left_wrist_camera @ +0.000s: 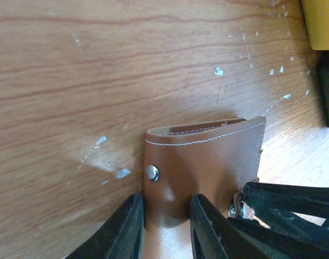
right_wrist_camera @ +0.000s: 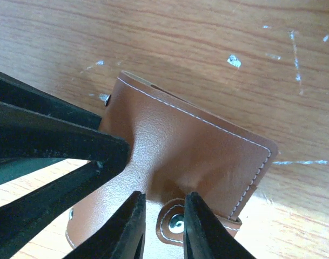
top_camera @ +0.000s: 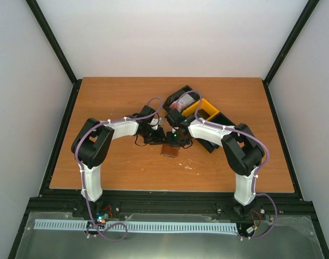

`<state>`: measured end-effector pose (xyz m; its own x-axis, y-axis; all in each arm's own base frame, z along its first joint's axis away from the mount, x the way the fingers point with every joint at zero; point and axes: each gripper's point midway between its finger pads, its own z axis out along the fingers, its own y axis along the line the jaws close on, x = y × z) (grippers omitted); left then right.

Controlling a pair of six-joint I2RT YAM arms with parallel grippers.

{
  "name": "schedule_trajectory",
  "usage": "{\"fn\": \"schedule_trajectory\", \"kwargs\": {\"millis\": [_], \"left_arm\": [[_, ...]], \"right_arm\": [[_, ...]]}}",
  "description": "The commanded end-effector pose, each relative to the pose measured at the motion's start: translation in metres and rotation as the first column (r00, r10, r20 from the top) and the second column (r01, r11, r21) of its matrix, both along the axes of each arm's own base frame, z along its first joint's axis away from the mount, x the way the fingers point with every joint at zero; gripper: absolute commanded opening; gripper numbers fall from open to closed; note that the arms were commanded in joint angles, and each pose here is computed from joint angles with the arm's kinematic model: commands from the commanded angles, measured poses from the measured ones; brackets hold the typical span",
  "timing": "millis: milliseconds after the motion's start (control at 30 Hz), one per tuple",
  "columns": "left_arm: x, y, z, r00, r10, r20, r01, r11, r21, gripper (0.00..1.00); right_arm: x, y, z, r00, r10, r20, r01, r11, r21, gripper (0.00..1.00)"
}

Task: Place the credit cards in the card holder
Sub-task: Close the card holder at the center of the board.

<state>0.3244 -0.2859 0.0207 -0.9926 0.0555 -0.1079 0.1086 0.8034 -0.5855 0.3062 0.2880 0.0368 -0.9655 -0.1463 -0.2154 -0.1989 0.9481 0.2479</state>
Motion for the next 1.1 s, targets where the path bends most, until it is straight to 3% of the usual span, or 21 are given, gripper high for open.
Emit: {"fn": "schedule_trajectory", "kwargs": {"millis": [0, 267, 567, 1067], "left_arm": [[-0.034, 0.029, -0.058, 0.991, 0.009, -0.137, 0.015, 0.984, 0.178, 0.26], [-0.034, 0.029, -0.058, 0.991, 0.009, -0.135, 0.016, 0.983, 0.182, 0.26], [-0.034, 0.028, -0.058, 0.991, 0.007, -0.136, 0.018, 0.984, 0.179, 0.26], [-0.034, 0.028, -0.058, 0.991, 0.004, -0.134, 0.021, 0.984, 0.179, 0.26]], "right_arm": [[0.000, 0.007, 0.017, 0.999, 0.011, 0.030, -0.013, 0.999, 0.041, 0.22], [0.008, 0.000, 0.039, 0.995, -0.029, 0.091, 0.027, 0.999, 0.030, 0.24], [-0.007, -0.009, 0.020, 0.999, -0.033, 0.018, 0.033, 0.999, -0.005, 0.05], [-0.009, -0.009, 0.001, 1.000, -0.016, -0.017, 0.015, 0.999, -0.037, 0.07]]}}
